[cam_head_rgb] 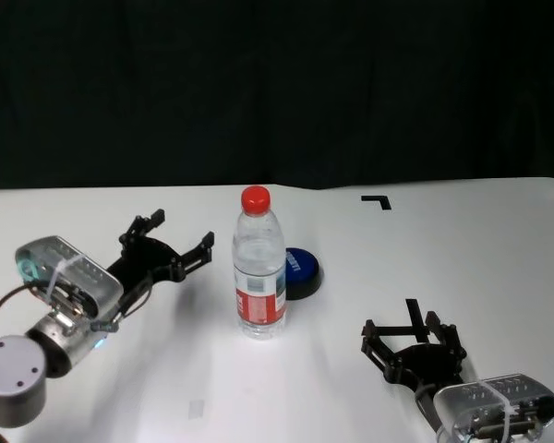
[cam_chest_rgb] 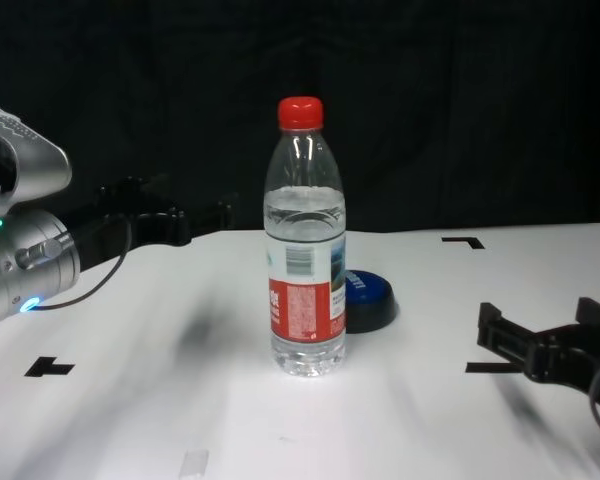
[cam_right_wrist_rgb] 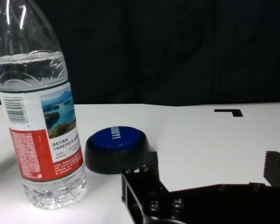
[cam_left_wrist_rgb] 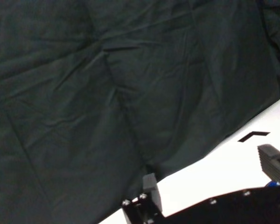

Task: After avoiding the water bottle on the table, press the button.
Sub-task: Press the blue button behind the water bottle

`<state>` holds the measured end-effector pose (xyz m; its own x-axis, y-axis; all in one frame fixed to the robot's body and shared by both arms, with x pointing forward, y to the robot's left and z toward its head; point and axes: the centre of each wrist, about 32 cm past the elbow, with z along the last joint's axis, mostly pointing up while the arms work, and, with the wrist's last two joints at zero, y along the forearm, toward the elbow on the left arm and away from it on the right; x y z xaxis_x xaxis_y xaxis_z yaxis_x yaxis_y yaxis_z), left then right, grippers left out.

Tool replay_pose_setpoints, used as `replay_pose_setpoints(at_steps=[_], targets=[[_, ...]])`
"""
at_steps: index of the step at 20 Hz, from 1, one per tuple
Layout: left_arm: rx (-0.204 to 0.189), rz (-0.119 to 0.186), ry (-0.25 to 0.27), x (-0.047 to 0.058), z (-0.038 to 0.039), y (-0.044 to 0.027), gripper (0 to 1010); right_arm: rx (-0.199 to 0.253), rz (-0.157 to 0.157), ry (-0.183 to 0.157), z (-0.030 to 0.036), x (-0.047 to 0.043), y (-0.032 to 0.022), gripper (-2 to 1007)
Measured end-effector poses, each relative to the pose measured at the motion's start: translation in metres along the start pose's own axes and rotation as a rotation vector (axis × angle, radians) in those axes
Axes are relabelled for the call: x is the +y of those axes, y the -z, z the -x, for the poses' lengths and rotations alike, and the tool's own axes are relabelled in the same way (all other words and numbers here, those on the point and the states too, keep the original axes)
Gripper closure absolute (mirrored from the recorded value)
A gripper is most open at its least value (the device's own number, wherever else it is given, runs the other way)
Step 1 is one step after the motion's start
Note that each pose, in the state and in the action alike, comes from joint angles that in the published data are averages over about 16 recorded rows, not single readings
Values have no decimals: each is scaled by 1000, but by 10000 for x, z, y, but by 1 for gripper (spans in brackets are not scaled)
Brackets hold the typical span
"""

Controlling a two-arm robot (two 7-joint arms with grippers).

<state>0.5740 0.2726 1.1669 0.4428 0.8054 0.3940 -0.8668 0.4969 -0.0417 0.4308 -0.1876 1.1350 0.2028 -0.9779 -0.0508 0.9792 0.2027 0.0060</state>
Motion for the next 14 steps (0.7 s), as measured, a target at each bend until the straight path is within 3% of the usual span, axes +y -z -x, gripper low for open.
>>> replay_pose_setpoints(at_steps=[14], targets=[[15,2,16,-72,31,28,1,0,0,0,0,0,0,2]])
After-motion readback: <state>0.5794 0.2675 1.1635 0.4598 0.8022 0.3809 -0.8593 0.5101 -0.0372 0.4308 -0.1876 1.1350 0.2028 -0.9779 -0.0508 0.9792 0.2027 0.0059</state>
